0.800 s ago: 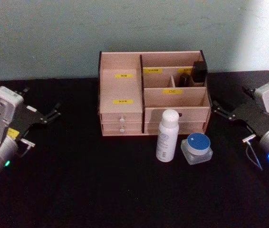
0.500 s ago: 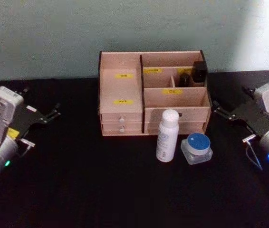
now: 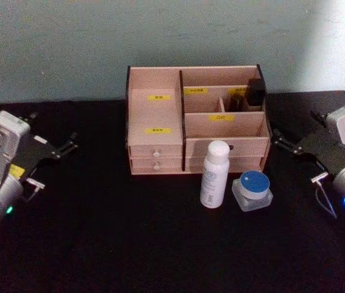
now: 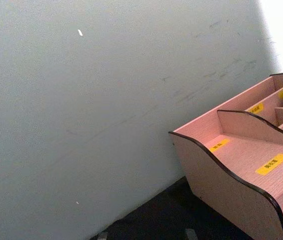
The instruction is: Pick up the facial cleanser and watermelon frost from the table and place them into the tiered storage box.
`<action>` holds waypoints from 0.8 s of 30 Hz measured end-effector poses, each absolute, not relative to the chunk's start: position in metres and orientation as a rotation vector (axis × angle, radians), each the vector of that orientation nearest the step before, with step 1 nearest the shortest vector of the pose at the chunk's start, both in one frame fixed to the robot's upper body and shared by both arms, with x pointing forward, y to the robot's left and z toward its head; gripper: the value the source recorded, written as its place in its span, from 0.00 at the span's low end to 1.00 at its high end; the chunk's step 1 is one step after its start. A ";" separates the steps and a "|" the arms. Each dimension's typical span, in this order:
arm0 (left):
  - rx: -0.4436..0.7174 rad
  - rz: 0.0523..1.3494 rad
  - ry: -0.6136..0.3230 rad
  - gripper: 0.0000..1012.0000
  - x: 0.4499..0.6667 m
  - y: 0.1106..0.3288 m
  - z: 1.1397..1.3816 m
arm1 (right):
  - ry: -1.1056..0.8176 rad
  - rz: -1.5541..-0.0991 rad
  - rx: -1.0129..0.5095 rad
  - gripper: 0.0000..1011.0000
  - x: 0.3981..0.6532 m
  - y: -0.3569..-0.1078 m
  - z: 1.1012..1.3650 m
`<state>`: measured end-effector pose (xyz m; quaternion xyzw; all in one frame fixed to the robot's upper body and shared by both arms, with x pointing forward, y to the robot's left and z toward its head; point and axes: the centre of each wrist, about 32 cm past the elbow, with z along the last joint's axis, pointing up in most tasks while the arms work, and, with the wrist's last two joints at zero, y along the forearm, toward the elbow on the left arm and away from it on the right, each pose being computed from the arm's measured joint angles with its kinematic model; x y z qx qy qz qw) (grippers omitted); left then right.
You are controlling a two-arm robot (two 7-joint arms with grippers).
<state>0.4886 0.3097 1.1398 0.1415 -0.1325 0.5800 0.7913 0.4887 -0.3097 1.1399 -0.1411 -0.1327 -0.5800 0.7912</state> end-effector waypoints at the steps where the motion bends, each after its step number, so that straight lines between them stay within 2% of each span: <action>1: 0.304 1.248 -0.285 0.99 0.489 0.310 1.140 | -0.288 -1.249 -0.302 0.99 0.489 -0.310 1.140; 13: 0.304 1.248 -0.285 0.99 0.489 0.310 1.140 | -0.283 -1.172 -0.261 0.99 0.474 -0.322 1.159; 19: 0.304 1.248 -0.285 0.99 0.489 0.310 1.140 | -0.228 -1.015 -0.238 0.99 0.450 -0.319 1.168; 24: 0.304 1.248 -0.285 0.99 0.489 0.310 1.140 | -0.175 -0.913 -0.220 0.99 0.443 -0.317 1.166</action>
